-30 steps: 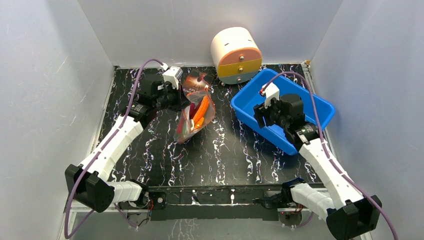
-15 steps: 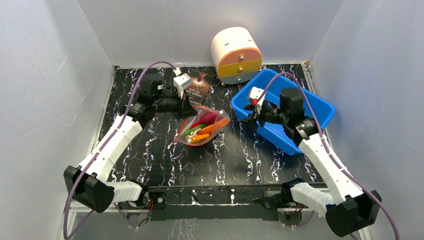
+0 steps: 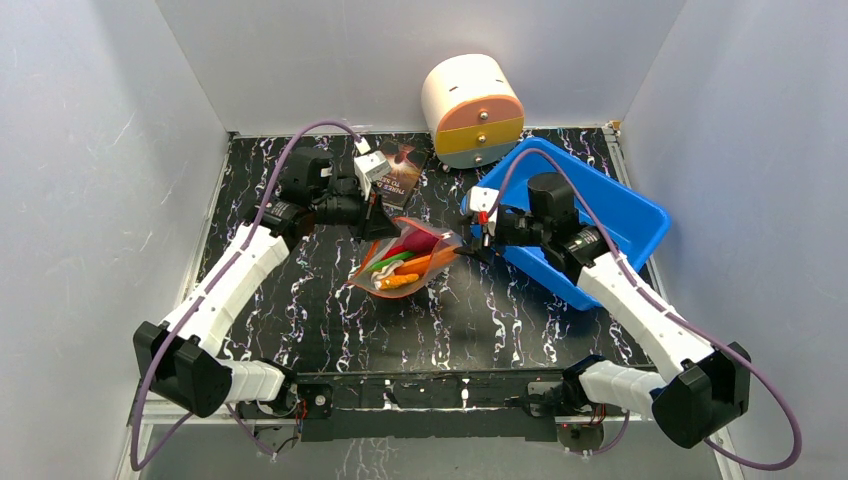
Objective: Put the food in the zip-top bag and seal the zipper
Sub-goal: Zip the zipper food storage bag at the center of the board.
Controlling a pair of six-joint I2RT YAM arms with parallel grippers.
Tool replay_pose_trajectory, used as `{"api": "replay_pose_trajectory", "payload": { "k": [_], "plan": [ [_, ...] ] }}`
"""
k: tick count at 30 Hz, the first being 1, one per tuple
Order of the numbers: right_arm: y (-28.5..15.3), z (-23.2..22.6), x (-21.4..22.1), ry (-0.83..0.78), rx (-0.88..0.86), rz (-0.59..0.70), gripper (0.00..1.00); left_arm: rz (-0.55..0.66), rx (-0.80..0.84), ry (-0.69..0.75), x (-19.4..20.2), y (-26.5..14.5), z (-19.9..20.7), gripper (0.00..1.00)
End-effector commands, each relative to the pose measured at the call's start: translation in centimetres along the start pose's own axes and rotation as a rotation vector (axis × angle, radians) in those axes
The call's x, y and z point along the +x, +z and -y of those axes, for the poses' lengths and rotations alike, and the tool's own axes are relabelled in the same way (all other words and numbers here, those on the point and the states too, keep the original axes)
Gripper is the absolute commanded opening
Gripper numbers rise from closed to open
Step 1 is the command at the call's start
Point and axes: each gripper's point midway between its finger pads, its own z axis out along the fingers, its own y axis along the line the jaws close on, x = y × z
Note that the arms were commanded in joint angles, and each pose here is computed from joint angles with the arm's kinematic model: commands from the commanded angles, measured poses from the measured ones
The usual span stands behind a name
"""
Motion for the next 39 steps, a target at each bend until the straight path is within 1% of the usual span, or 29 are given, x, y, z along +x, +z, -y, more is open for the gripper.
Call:
{"api": "replay_pose_trajectory", "payload": {
  "k": [1,4,5,6,9,12,13,14,16,17,18,19,23,25,27,33,39],
  "plan": [
    [0.7,1.3,-4.7,-0.121,0.015,0.134,0.54,0.066,0.054,0.074,-2.7,-0.3,1.2,0.0],
    [1.4,1.4,-4.8,-0.12,0.002,0.141,0.53,0.065,0.076,0.071,-2.8,-0.2,1.3,0.0],
    [1.6,1.3,-4.8,-0.121,-0.006,0.144,0.51,0.065,0.08,0.069,-2.7,-0.1,1.3,0.0],
    [1.7,1.4,-4.9,-0.121,-0.009,0.146,0.47,0.065,0.087,0.069,-2.8,0.0,1.4,0.0],
    [2.0,1.3,-4.8,-0.12,-0.013,0.147,0.3,0.065,0.094,0.066,-2.7,0.0,1.5,0.0],
    [1.9,1.2,-4.3,-0.11,0.003,0.136,0.05,0.054,0.089,0.069,-2.4,-0.1,1.5,0.0],
    [1.7,1.3,-4.5,-0.108,0.017,0.141,0.0,0.048,0.079,0.076,-2.3,-0.2,1.3,0.0],
    [1.6,1.4,-4.7,-0.102,0.037,0.148,0.0,0.044,0.068,0.083,-2.4,-0.3,1.2,0.05],
    [1.3,1.9,-5.3,-0.074,0.066,0.167,0.0,0.051,0.044,0.103,-3.0,-0.6,1.1,0.26],
    [1.4,2.0,-5.6,-0.051,0.072,0.174,0.0,0.06,0.037,0.115,-3.5,-0.8,1.1,0.34],
    [1.4,2.1,-5.8,-0.025,0.072,0.178,0.0,0.074,0.032,0.131,-4.2,-1.0,1.2,0.37],
    [1.5,2.2,-6.1,0.002,0.067,0.185,0.0,0.092,0.03,0.148,-4.9,-1.2,1.3,0.39],
    [2.1,2.5,-6.9,0.12,0.04,0.199,0.0,0.199,0.065,0.199,-8.5,-1.8,2.6,0.43],
    [2.4,2.7,-7.3,0.157,0.03,0.206,0.0,0.248,0.097,0.224,-9.9,-1.9,3.4,0.44],
    [2.5,2.9,-7.5,0.176,0.03,0.205,0.0,0.27,0.115,0.25,-10.5,-1.8,4.0,0.45],
    [2.8,3.0,-7.6,0.186,0.013,0.21,0.0,0.232,0.118,0.335,-9.7,-0.3,4.2,0.44],
    [2.7,2.2,-8.0,0.154,-0.025,0.229,0.0,0.211,0.134,0.394,-9.6,0.3,4.2,0.4]
  ]
}}
